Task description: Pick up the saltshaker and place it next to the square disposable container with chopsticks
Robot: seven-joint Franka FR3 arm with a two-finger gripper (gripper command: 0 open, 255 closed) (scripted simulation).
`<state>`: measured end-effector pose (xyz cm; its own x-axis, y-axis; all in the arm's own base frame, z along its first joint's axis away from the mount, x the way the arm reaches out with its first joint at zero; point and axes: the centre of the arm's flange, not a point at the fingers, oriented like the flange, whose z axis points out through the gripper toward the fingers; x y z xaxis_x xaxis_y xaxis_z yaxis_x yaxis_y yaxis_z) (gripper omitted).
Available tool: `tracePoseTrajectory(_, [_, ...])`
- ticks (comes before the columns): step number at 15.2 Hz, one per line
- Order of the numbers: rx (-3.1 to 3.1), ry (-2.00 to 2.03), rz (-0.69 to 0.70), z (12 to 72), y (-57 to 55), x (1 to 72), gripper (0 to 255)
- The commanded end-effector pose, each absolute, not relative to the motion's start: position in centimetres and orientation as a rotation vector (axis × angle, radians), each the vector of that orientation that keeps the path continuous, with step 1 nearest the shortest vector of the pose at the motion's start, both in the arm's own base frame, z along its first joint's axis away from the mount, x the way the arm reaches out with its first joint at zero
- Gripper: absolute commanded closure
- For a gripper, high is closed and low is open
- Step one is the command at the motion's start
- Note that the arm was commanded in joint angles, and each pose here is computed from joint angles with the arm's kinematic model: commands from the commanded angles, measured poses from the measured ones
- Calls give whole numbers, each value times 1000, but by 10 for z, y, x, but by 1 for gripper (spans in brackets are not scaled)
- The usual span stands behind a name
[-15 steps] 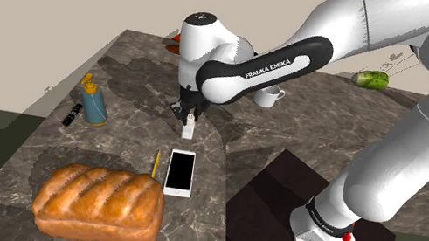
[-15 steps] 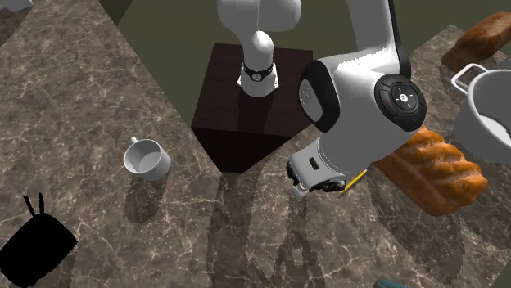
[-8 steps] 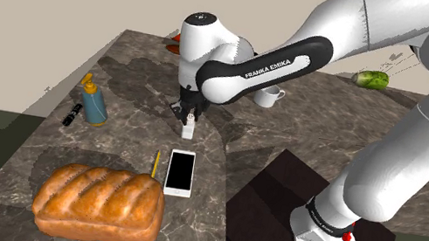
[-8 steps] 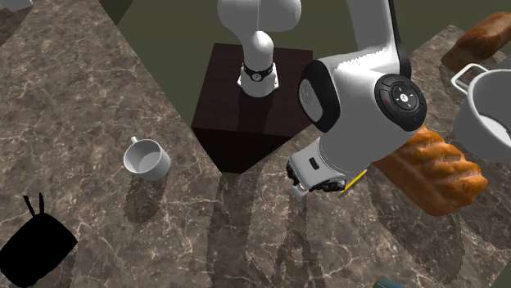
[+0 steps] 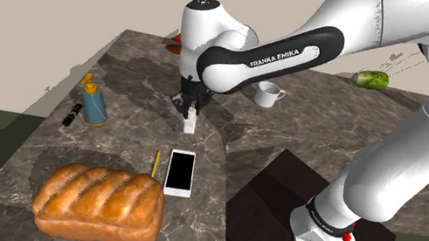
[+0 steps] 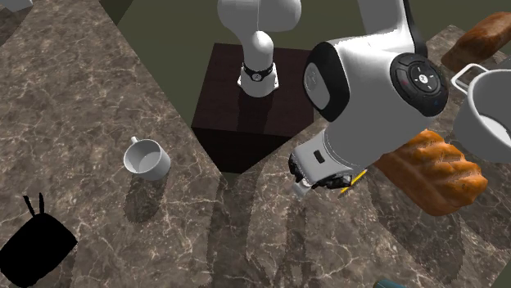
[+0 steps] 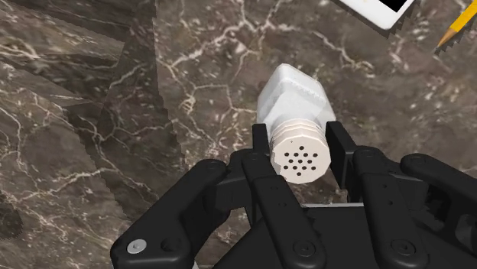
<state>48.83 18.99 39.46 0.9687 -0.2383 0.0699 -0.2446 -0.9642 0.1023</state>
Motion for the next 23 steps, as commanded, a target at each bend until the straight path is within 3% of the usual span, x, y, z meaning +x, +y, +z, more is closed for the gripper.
tracePoseTrajectory(1, [3007,-370,86,406,189,489,255])
tracePoseTrajectory(23, [3007,-370,86,523,189,489,255])
